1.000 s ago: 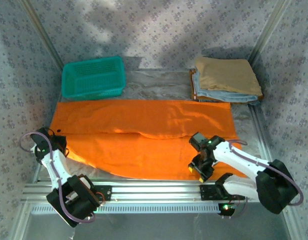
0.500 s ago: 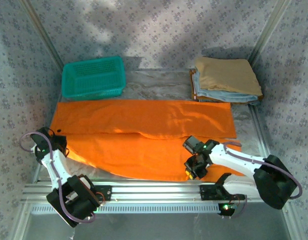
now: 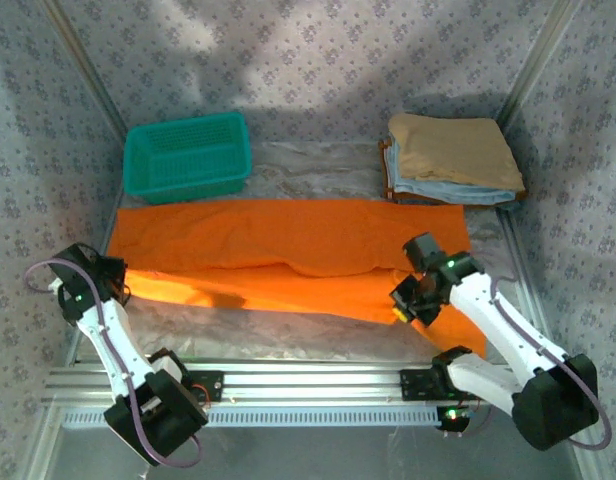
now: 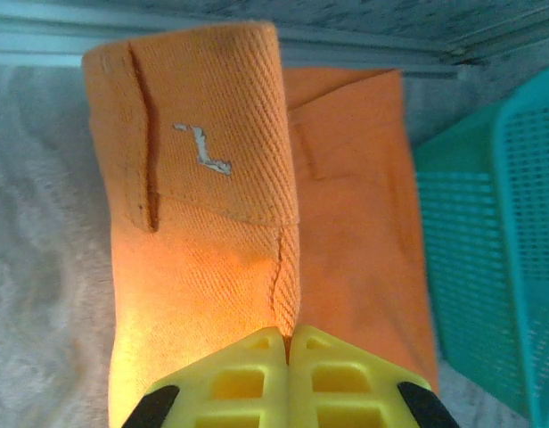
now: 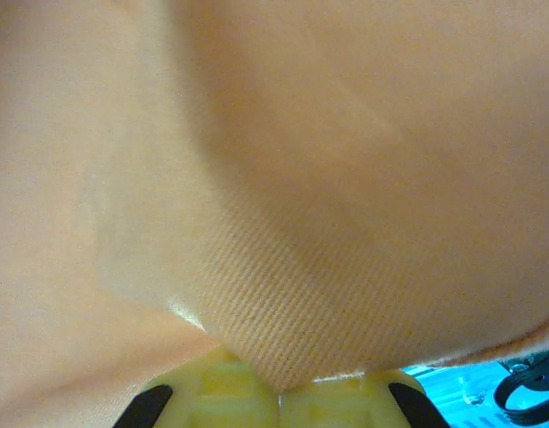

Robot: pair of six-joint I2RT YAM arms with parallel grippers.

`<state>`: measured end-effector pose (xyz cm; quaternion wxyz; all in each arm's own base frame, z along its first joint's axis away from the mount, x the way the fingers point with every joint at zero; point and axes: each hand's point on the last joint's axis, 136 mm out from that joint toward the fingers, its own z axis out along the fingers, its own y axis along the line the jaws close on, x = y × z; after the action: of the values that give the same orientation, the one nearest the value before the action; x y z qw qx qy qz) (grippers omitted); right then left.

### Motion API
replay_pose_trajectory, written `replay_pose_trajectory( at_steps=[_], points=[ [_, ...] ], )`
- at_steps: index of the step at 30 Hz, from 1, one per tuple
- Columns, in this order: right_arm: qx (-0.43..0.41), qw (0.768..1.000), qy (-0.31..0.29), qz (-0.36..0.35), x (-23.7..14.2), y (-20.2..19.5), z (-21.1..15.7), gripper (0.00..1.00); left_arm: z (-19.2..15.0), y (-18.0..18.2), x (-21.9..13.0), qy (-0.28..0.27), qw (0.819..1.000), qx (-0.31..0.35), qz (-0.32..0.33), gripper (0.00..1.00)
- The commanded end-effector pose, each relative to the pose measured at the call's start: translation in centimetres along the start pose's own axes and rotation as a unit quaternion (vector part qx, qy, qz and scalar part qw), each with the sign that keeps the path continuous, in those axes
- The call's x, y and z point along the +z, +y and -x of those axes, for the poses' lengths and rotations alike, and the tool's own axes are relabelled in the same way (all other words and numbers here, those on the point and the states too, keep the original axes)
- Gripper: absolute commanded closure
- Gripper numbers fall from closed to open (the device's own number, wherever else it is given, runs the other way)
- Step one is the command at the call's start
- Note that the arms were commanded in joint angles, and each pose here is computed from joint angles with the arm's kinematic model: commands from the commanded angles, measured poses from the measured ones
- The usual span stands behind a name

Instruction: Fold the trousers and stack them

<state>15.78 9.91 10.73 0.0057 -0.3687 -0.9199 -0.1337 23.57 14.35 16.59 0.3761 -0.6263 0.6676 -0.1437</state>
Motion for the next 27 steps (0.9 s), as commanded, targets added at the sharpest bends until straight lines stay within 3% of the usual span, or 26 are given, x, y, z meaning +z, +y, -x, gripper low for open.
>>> replay_pose_trajectory(
  at_steps=[1,8,14,23,27],
  points=[
    [-0.113,0.992,-0.033,-0.051,-3.1,-0.9,1.9,1.0,2.1,-3.8,-2.5,-0.031,0.998,0.004,-0.045,1.0],
    [-0.184,0.98,-0.075,-0.014,-6.8,4.5,6.7,1.0,5.4,-10.5,-4.7,-0.065,0.992,0.033,-0.104,1.0],
    [-0.234,0.968,-0.093,-0.009,-6.6,8.3,11.2,1.0,4.6,-16.2,-1.6,-0.048,0.988,0.107,-0.104,1.0],
    [-0.272,0.952,-0.137,-0.017,-7.4,12.0,17.4,1.0,5.9,-19.0,2.8,-0.05,0.986,0.142,-0.072,1.0],
    [-0.301,0.947,-0.106,-0.03,-5.2,14.5,18.9,1.0,6.1,-19.6,4.7,-0.043,0.985,0.159,-0.054,1.0]
  ],
)
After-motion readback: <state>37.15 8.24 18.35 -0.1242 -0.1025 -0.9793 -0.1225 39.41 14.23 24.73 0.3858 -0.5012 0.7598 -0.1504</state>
